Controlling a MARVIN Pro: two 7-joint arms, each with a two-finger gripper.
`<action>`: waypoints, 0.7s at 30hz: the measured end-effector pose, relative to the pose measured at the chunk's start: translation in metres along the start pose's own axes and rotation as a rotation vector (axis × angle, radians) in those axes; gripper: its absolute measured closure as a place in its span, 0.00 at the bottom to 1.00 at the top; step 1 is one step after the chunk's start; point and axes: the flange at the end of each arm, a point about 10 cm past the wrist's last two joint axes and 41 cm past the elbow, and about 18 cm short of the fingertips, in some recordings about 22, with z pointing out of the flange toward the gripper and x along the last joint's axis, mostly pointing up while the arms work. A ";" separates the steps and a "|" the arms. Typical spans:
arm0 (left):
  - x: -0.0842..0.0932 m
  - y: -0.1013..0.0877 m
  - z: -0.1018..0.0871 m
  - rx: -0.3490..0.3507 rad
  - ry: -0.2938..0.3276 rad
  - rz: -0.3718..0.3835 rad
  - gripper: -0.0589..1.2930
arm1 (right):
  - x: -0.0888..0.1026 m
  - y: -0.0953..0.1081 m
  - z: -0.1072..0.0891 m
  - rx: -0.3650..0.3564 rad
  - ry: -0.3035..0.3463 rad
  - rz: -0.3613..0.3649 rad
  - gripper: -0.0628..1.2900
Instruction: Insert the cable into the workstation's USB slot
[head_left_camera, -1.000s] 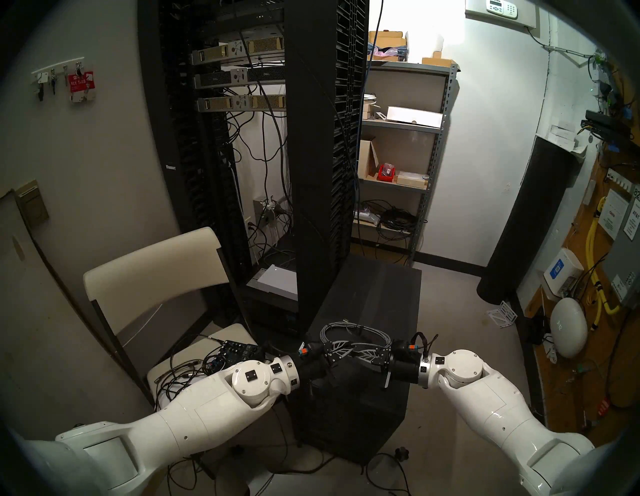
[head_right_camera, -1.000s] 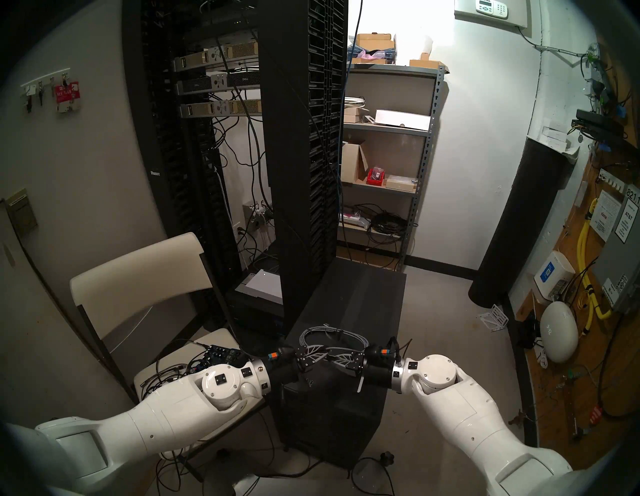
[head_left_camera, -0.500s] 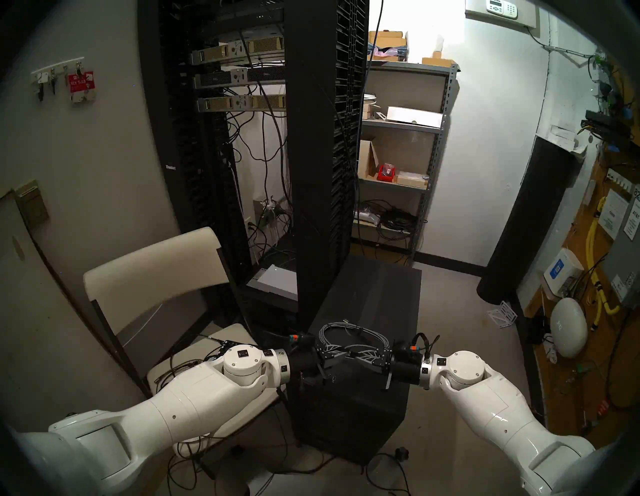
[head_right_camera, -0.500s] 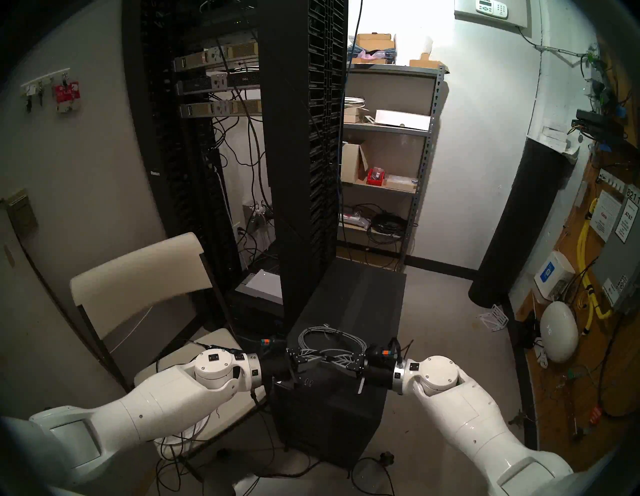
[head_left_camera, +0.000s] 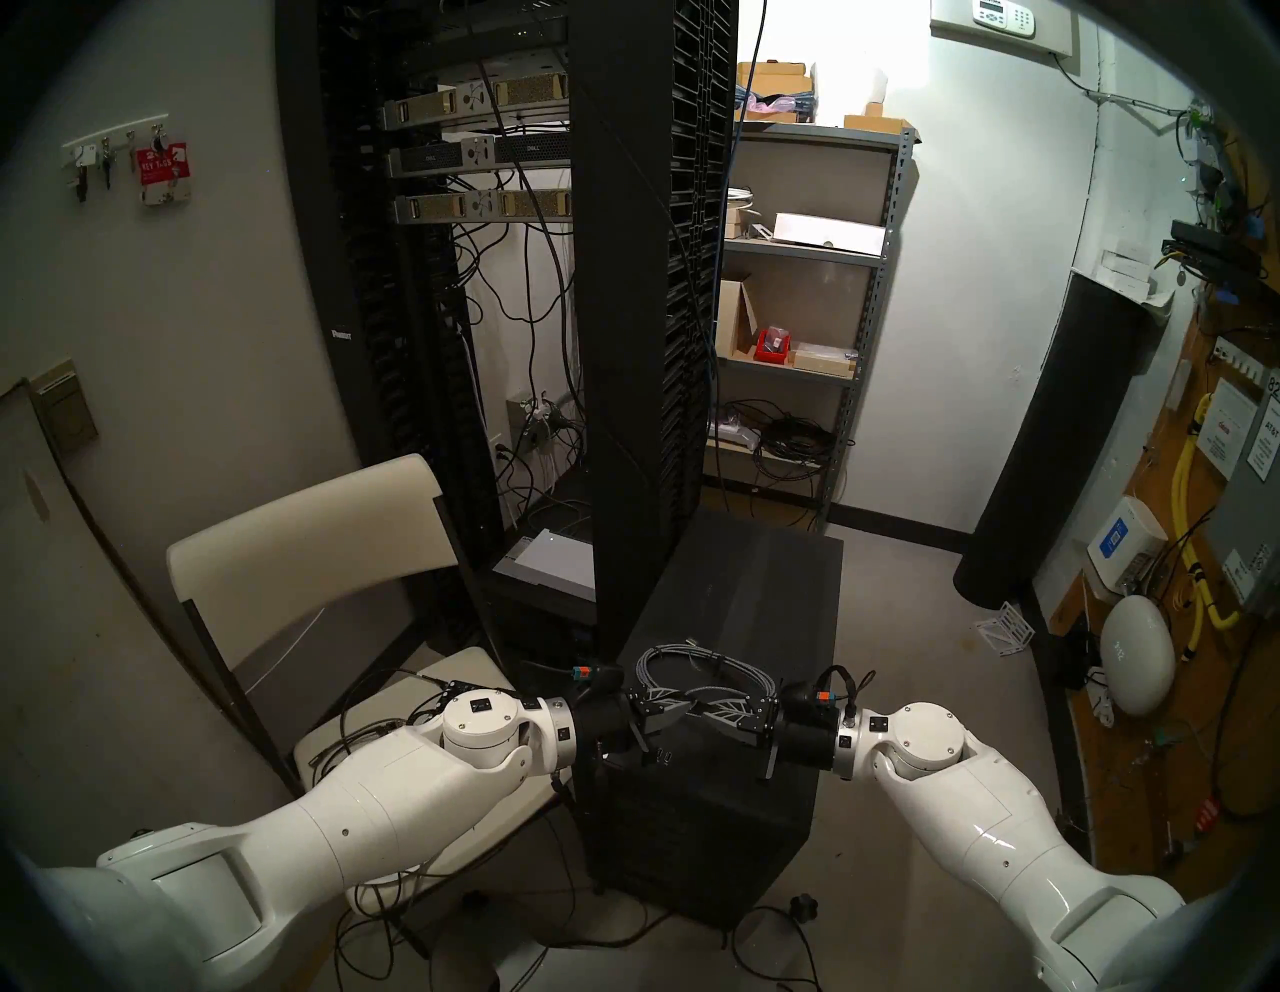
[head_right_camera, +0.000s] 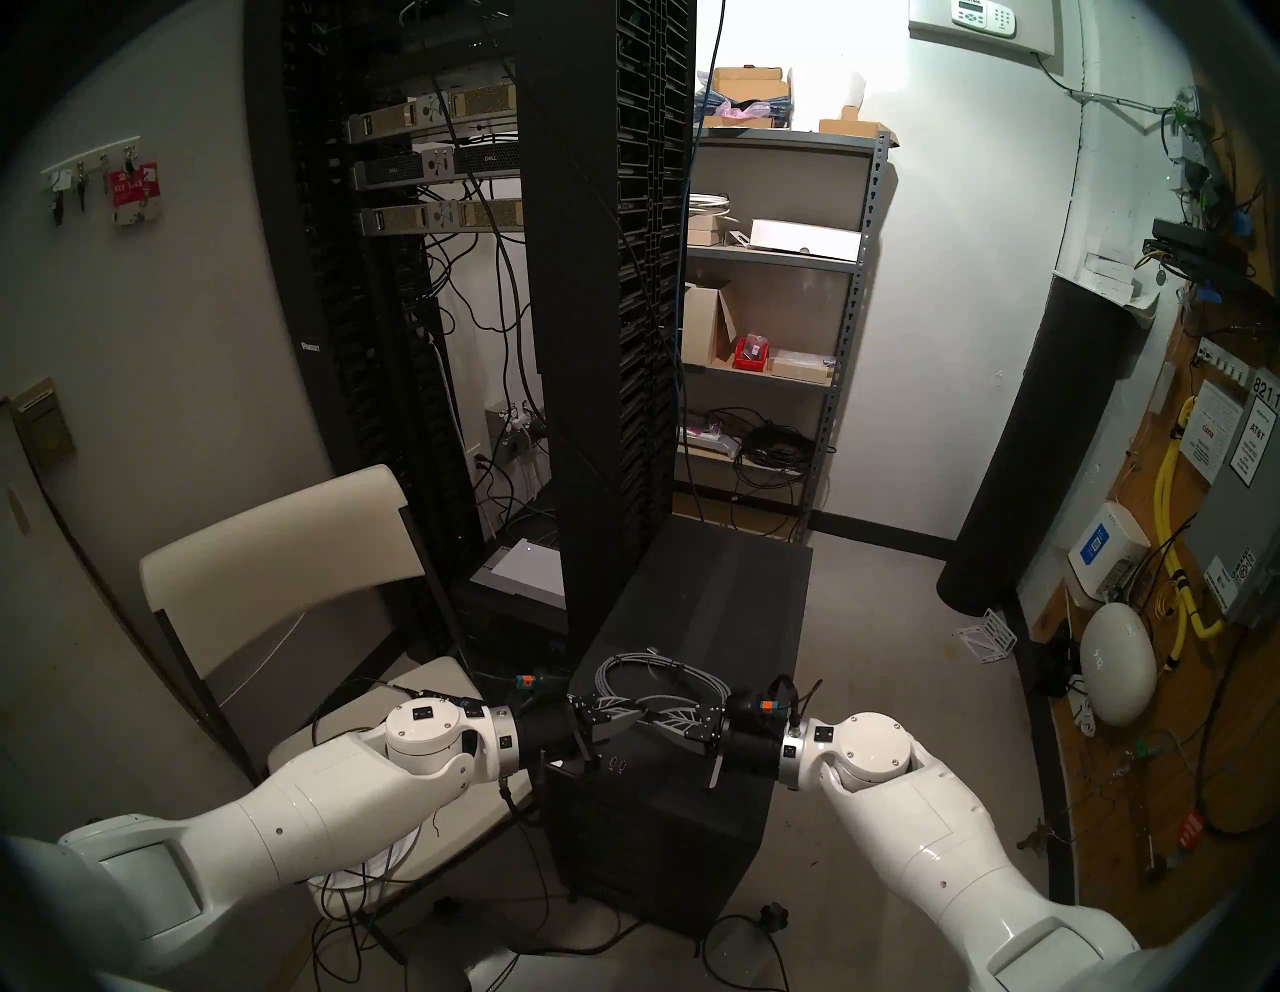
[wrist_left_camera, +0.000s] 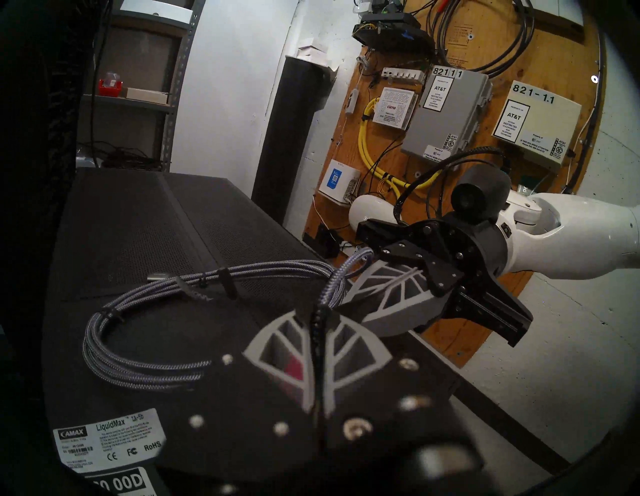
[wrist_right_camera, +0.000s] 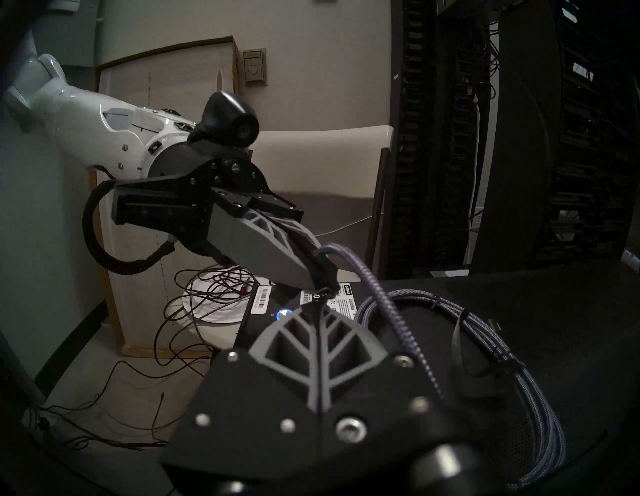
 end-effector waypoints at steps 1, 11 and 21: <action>-0.002 0.001 0.000 0.006 0.004 -0.001 0.94 | 0.001 -0.001 0.000 0.002 0.006 0.002 0.82; -0.011 0.006 0.004 0.035 0.024 -0.003 0.94 | 0.005 -0.014 -0.009 0.015 0.042 0.012 0.74; -0.008 0.005 0.008 0.050 0.048 -0.009 0.94 | -0.002 -0.021 -0.018 0.013 0.032 0.062 0.70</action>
